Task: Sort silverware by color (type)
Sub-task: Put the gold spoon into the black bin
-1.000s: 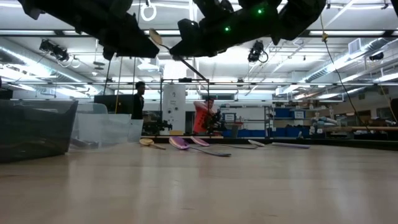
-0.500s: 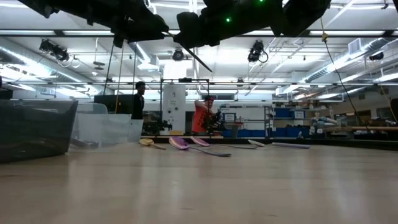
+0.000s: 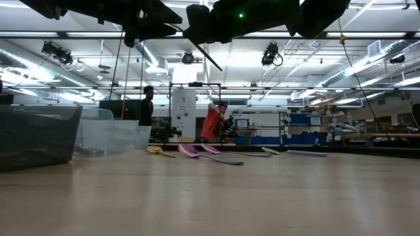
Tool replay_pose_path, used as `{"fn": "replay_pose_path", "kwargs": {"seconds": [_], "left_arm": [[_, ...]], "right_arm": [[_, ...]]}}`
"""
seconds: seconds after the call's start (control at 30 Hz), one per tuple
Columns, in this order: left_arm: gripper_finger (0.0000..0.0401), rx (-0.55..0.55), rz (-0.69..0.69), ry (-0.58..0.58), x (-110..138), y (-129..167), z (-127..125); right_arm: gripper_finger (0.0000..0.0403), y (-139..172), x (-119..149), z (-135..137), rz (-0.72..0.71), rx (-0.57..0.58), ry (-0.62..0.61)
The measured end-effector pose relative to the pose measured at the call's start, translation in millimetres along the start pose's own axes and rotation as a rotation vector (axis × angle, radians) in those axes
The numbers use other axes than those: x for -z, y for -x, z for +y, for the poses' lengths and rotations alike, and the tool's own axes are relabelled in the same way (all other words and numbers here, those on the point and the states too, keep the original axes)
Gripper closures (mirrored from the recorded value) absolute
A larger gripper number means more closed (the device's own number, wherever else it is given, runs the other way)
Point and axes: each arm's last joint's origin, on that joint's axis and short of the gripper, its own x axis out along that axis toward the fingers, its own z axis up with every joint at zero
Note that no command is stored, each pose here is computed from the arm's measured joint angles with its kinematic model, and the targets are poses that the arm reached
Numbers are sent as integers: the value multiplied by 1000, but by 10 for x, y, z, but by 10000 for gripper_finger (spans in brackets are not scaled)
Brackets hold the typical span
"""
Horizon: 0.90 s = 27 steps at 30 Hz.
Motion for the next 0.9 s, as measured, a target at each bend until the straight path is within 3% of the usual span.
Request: {"fn": "replay_pose_path", "kwargs": {"seconds": [0.27, 0.7, 0.9], "left_arm": [[236, -15, -23, 23, -26, -22, 34], [370, 7, -24, -16, -36, -52, 71], [372, -2, -4, -51, -22, -51, 77]], "right_arm": [[387, 0, 0, 2, -2, -5, 3], [358, -2, 12, 11, 3, -15, 22], [322, 0, 44, 30, 31, -31, 42]]}}
